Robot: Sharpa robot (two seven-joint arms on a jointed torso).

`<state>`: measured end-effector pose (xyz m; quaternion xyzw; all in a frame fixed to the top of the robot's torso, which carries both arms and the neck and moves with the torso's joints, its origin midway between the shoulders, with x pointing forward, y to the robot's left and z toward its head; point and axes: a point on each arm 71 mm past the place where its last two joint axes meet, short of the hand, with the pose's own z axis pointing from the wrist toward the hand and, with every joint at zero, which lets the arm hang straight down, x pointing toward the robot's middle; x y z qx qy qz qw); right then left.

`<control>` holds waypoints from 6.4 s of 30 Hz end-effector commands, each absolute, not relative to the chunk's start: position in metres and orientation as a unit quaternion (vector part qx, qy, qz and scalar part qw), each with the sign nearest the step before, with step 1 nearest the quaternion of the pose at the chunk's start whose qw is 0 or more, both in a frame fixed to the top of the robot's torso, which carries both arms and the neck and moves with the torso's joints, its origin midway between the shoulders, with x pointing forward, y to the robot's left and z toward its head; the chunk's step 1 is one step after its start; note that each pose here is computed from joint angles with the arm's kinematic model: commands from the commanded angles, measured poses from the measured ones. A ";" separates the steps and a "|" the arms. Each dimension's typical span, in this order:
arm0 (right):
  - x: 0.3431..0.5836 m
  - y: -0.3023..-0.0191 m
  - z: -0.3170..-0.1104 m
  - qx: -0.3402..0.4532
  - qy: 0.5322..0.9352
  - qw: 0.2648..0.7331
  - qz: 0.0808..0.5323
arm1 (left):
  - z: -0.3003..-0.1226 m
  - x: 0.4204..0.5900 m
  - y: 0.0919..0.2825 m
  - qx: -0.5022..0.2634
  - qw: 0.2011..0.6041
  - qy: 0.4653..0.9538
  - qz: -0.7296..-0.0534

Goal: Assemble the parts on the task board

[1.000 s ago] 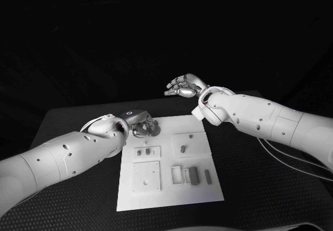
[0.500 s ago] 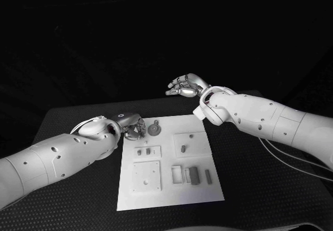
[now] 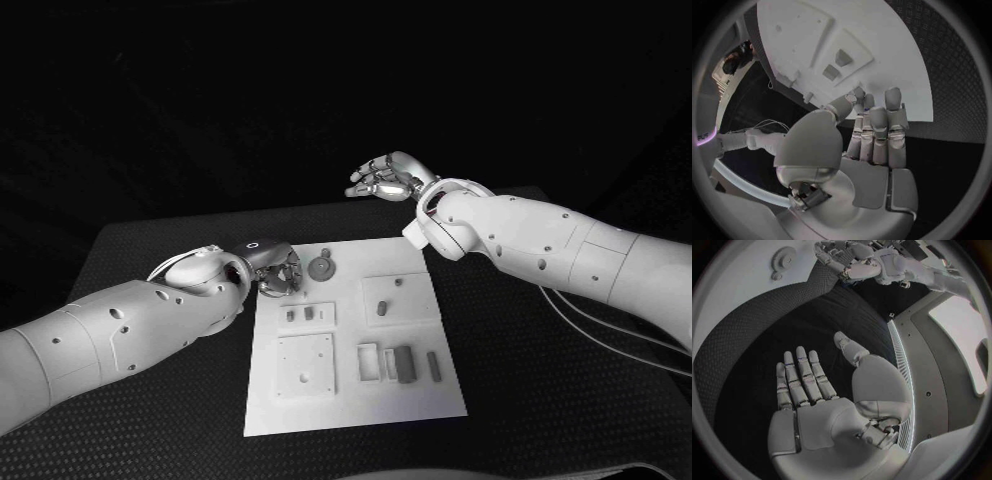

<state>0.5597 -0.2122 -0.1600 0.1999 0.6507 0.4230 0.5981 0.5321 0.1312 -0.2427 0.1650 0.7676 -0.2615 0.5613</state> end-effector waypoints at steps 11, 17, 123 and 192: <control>0.560 -0.208 -0.160 0.193 0.652 0.594 0.429 | -0.249 0.528 0.121 0.179 0.553 0.769 -0.268; 0.560 -0.208 -0.160 0.193 0.652 0.594 0.429 | -0.249 0.528 0.119 0.180 0.552 0.769 -0.267; 0.542 -0.238 -0.190 -0.054 0.760 0.586 0.278 | -0.211 0.546 0.224 -0.206 0.548 0.714 -0.384; 0.481 -0.235 -0.276 -0.236 0.790 0.548 0.143 | -0.194 0.524 0.231 -0.287 0.443 0.675 -0.516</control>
